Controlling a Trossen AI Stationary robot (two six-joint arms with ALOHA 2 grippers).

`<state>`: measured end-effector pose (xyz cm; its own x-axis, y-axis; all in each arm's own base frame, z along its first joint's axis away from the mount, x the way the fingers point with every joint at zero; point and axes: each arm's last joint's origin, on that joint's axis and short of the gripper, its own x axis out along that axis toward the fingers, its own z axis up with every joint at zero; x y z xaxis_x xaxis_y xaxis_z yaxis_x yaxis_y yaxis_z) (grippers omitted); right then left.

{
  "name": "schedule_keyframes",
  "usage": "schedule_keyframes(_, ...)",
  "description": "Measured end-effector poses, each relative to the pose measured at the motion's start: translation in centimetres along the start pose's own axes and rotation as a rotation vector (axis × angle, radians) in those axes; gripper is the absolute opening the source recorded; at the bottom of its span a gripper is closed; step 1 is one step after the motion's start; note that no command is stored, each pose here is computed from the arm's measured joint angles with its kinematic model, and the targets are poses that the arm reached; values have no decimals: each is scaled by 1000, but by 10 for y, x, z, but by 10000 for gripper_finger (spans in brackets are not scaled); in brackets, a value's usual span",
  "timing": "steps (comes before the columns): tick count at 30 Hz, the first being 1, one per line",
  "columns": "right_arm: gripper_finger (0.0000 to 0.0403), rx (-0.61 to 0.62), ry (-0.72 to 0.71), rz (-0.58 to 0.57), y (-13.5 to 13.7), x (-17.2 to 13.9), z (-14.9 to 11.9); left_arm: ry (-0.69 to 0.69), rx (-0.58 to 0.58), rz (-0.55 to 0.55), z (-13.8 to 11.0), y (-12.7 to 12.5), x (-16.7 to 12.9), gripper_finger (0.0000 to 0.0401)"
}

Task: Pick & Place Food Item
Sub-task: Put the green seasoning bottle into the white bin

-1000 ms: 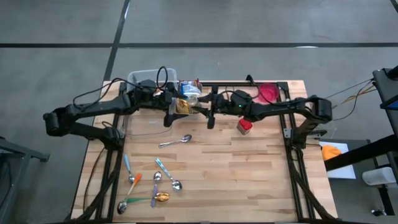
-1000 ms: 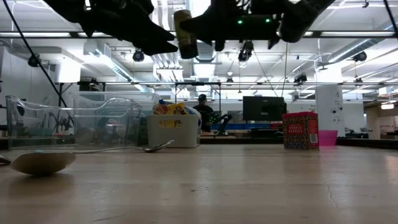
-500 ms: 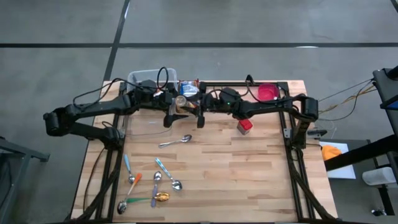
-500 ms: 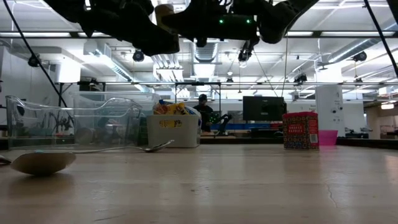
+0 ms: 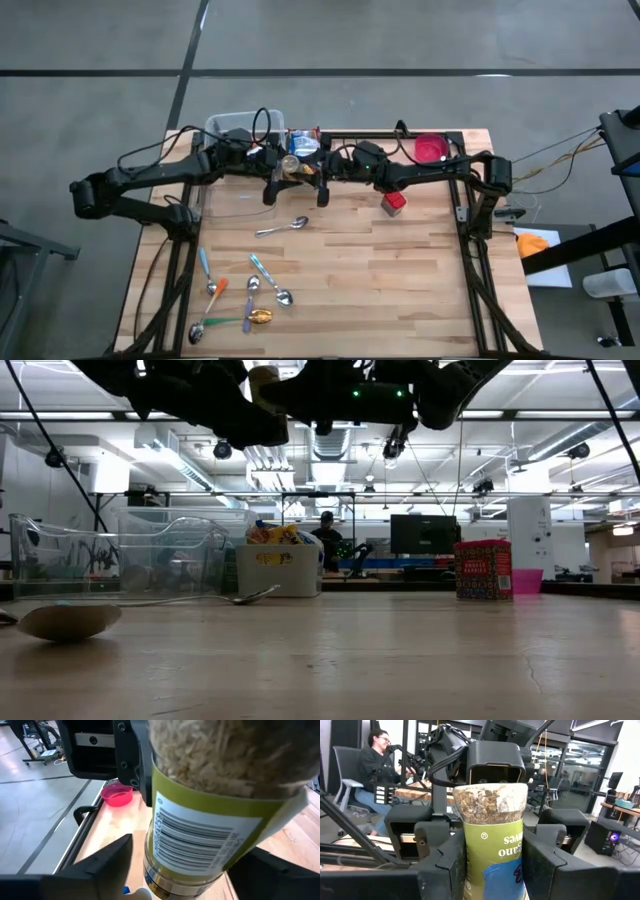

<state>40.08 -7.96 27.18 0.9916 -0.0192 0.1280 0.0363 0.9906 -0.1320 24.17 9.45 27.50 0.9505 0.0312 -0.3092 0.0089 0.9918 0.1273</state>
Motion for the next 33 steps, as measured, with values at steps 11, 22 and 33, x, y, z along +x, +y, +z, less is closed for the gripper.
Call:
schedule_keyframes(11,139,5,3,0,0,0,0,7,1,-6,-1,0,0,184)
schedule_keyframes(22,139,0,2,-1,0,0,0,14,-7,-4,-1,0,0,227)
schedule_keyframes(33,139,3,9,1,0,0,-1,16,-6,-5,-2,0,0,184)
